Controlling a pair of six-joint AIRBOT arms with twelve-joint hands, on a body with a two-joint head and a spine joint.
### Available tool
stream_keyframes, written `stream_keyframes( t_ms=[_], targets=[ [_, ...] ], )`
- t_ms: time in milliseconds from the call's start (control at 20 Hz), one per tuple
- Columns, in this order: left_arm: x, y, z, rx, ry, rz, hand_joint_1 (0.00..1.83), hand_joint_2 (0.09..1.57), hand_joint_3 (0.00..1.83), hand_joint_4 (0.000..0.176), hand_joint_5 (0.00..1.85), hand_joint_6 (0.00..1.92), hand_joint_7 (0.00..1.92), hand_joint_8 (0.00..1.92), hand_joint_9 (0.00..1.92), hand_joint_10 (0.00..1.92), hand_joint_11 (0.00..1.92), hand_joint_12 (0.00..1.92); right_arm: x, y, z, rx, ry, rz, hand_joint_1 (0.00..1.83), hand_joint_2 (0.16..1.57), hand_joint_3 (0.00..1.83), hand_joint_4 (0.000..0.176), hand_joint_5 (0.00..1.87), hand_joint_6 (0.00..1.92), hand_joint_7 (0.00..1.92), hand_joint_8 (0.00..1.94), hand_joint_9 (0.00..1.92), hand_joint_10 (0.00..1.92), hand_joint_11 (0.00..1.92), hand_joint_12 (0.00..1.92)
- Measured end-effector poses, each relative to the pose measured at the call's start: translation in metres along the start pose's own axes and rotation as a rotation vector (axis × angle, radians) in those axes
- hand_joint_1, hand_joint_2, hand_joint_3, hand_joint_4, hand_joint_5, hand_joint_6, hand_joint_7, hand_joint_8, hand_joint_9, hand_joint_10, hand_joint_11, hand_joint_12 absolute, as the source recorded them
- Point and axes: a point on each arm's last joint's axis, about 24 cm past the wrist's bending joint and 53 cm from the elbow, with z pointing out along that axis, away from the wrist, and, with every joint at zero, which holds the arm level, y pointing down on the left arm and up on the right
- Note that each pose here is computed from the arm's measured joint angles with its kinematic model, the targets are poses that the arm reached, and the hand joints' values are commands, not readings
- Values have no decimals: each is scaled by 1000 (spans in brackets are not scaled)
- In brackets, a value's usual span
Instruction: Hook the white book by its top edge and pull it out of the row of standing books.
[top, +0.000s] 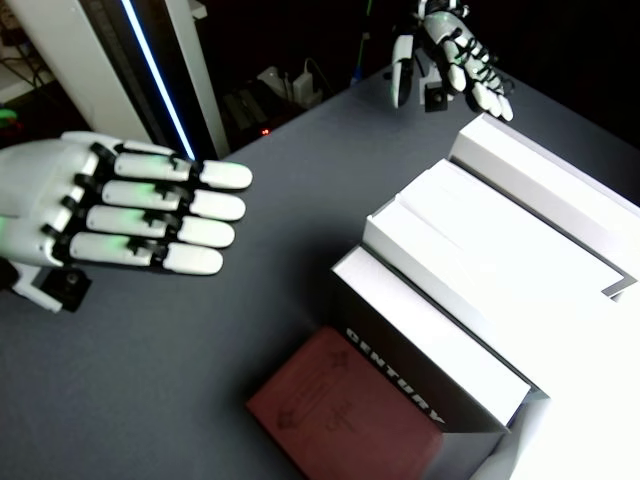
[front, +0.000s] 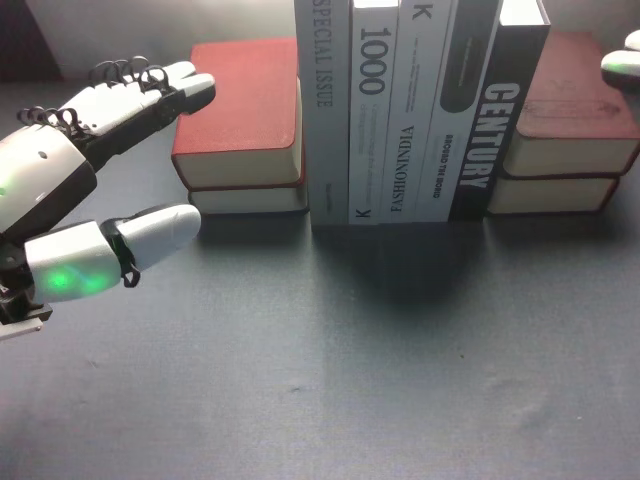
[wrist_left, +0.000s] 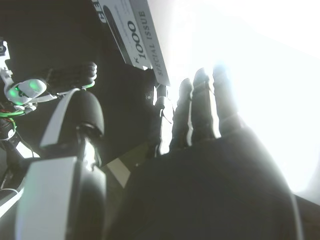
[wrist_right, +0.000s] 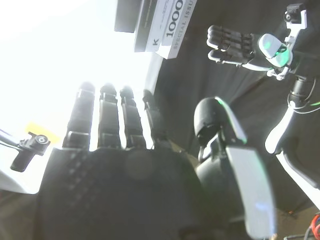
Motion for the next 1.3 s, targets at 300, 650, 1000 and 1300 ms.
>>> stream_keyframes(
  t_ms=[300, 650, 1000, 1300],
  targets=[
    [-1, 0, 0, -2, -2, 0, 291, 1343, 5, 20, 160, 0, 55, 0, 26, 10, 0, 0, -5, -2, 5, -8, -26, 2, 739, 1400, 10, 0, 206, 3, 78, 0, 0, 208, 0, 1267],
    [-3, 7, 0, -23, -2, 9, 284, 1362, 4, 16, 135, 12, 15, 0, 23, 1, 0, 0, -28, 3, 48, -64, -131, 21, 428, 1426, 10, 0, 64, 8, 0, 0, 0, 113, 0, 1898],
    [-3, 13, -3, -40, -2, 8, 362, 1336, 0, 18, 36, 5, 0, 0, 0, 0, 0, 0, -24, 5, 96, -69, -117, 1, 256, 1428, 3, 15, 90, 27, 0, 0, 0, 0, 0, 1921],
    [-2, 16, -3, -46, -1, 8, 461, 1331, 0, 0, 104, 16, 0, 0, 21, 6, 0, 0, -12, 1, 110, -48, -76, -24, 244, 1392, 0, 3, 240, 92, 0, 0, 0, 0, 0, 1921]
  ],
)
